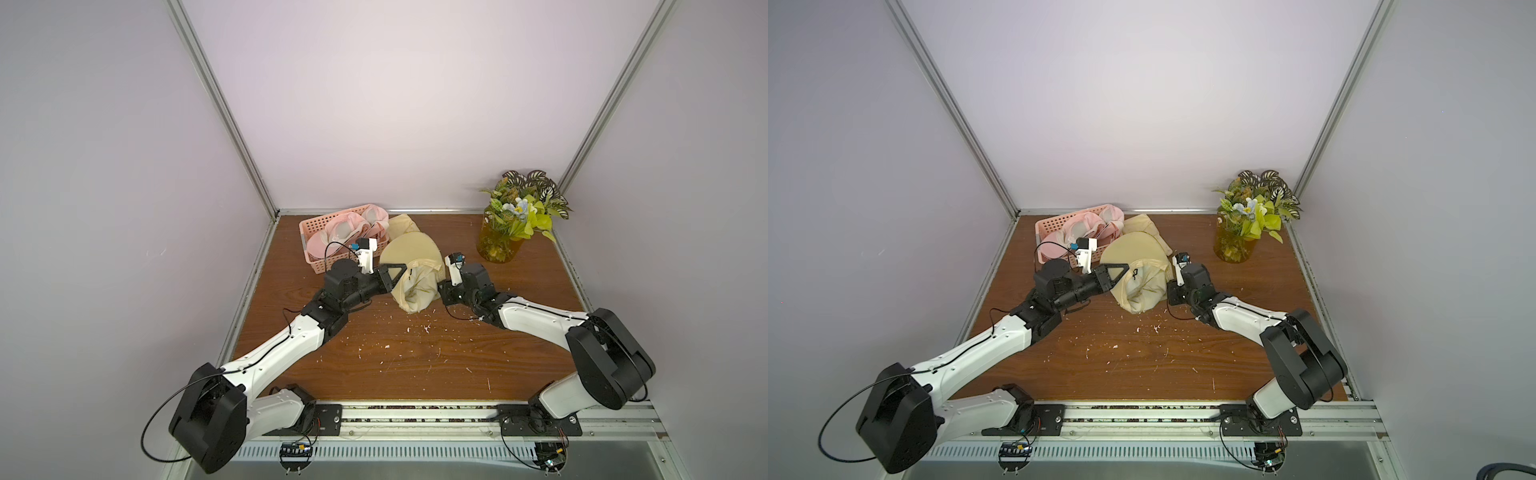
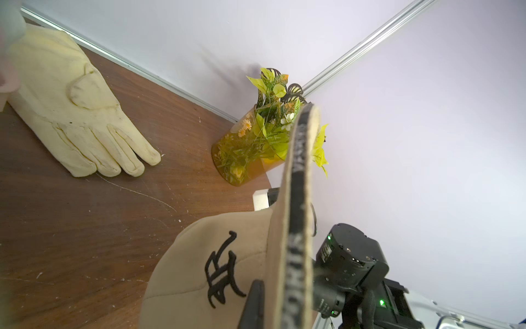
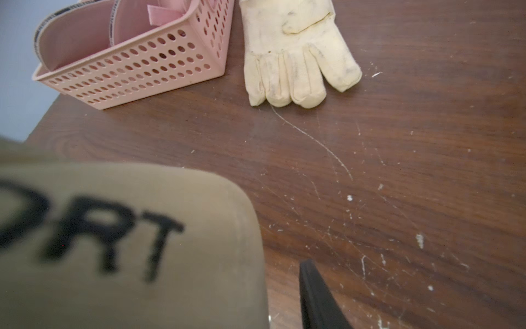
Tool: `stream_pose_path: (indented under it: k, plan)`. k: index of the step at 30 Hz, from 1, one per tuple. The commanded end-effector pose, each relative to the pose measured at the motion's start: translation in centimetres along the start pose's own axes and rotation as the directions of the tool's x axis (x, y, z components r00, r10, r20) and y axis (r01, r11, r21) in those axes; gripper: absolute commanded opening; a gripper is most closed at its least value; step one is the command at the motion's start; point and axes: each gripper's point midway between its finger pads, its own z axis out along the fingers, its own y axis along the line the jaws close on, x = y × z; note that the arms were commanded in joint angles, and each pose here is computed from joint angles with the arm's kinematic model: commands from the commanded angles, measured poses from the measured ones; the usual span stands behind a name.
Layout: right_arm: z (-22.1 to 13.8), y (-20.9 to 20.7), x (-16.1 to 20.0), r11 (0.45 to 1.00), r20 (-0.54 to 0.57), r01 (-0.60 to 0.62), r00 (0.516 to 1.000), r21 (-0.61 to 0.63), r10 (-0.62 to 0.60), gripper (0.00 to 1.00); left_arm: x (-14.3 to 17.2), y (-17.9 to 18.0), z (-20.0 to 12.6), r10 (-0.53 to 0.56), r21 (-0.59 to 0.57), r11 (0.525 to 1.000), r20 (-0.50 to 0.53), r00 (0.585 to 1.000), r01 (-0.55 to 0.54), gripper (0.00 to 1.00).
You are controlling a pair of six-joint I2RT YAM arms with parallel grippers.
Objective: Turn the baseball cap inside out
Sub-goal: Turn over the baseball cap.
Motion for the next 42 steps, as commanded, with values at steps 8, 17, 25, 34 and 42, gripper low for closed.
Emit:
stream_pose_path:
  k: [8, 17, 25, 34, 42]
  plan:
    - [0.2, 1.0, 2.2, 0.995, -0.076, -0.04, 0.997, -0.09, 0.033, 0.07, -4.1, -2.6, -1.7, 0.009, 0.092, 0.995, 0.213, 0.977, -0.03, 0.0]
    - [-1.2, 1.9, 4.2, 0.993, -0.254, -0.013, 0.967, -0.117, -0.017, 0.0, -7.4, 0.5, -3.8, 0.306, -0.197, 0.95, 0.411, 0.859, -0.244, 0.0]
    - [-3.8, 5.2, 3.1, 0.956, -0.277, 0.019, 0.955, -0.292, -0.104, 0.0, -6.6, 2.4, -3.7, 0.462, -0.284, 0.884, 0.408, 0.788, -0.371, 0.0]
    - [-4.8, 3.6, 2.1, 0.965, -0.26, 0.002, 0.963, -0.262, -0.073, 0.0, -4.7, 5.5, -3.4, 0.486, -0.354, 0.86, 0.345, 0.803, -0.368, 0.0]
    - [-6.8, 4.6, 0.3, 0.922, -0.184, -0.041, 0.982, -0.384, -0.033, 0.0, -3.2, 6.9, -2.7, 0.48, -0.361, 0.855, 0.281, 0.831, -0.372, 0.0]
